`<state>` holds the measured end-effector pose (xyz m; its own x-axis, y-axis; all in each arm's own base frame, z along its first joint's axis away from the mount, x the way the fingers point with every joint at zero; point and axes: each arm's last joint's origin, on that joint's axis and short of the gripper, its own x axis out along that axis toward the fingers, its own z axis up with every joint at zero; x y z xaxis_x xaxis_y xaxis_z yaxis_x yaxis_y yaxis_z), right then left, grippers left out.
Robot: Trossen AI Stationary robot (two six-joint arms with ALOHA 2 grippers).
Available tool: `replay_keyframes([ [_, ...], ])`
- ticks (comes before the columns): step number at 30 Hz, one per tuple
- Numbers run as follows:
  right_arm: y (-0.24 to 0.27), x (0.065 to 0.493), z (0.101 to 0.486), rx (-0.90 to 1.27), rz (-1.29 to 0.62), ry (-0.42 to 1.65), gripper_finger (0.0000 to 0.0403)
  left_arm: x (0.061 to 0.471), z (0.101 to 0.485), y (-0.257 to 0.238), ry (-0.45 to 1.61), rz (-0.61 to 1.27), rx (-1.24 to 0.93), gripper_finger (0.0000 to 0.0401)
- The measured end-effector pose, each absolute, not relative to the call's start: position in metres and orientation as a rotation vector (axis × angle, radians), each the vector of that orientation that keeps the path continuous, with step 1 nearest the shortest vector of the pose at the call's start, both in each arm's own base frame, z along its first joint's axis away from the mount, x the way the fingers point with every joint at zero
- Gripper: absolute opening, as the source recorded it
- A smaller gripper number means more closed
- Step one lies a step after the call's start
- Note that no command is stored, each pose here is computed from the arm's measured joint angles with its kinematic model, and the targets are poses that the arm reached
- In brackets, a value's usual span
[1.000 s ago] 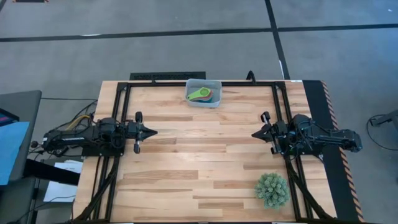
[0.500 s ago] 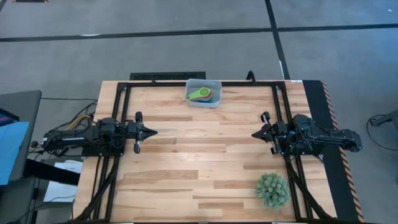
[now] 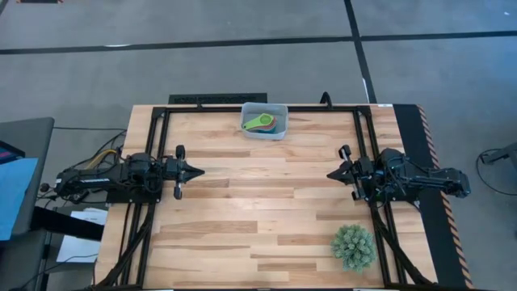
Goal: Nest measuring cups in basket
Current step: Return to Home Position
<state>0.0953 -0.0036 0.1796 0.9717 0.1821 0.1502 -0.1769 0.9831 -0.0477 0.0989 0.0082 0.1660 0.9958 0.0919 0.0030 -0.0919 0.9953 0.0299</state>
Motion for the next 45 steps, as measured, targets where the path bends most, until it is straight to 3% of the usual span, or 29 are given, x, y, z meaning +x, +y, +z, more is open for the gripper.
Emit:
replay_keyframes([
  [45,-0.0036,0.0953,0.1797,-0.034,0.181,-0.155,0.0027,0.0989,0.1660,0.0082,-0.002,0.092,0.030,0.0000],
])
